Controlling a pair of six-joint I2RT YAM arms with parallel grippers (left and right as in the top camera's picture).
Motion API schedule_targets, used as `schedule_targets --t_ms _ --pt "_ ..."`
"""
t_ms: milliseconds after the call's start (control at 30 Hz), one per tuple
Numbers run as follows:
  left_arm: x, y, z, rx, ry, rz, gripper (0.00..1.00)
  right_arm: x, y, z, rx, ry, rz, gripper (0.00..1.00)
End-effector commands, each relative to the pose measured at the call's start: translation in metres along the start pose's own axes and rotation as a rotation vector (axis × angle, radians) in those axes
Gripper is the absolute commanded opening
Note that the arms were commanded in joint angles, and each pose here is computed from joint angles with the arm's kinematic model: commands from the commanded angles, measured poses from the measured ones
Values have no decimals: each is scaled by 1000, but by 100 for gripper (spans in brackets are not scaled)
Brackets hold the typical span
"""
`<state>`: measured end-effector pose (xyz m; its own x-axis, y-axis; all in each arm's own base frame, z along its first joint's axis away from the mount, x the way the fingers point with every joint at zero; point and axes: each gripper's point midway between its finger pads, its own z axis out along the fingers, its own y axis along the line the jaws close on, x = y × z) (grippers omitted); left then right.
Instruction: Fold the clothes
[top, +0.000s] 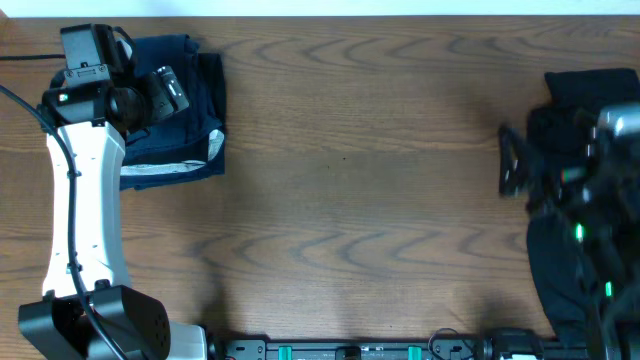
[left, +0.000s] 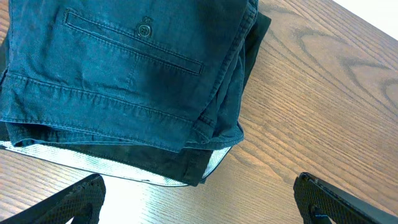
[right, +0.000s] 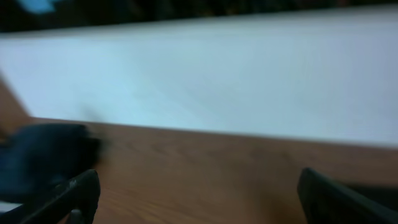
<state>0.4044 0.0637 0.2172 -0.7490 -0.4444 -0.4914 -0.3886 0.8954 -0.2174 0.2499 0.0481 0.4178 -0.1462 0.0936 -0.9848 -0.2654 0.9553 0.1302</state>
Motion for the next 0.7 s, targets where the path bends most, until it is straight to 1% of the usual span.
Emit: schedule_targets --t_ms 0,100,300,500,667 --pt "-3 2 0 -9 -5 -1 98 -5 26 -29 -78 -73 -50 99" --pt "-3 2 0 -9 -5 0 98 7 36 -50 -112 -112 -70 99" --pt "-3 2 0 -9 -5 0 98 57 35 -68 -130 -166 -82 99" --pt "-3 2 0 -9 -5 -1 98 101 29 -58 -135 -219 -91 99" --pt "-3 2 0 -9 -5 -1 98 128 23 -36 -142 -251 -86 99"
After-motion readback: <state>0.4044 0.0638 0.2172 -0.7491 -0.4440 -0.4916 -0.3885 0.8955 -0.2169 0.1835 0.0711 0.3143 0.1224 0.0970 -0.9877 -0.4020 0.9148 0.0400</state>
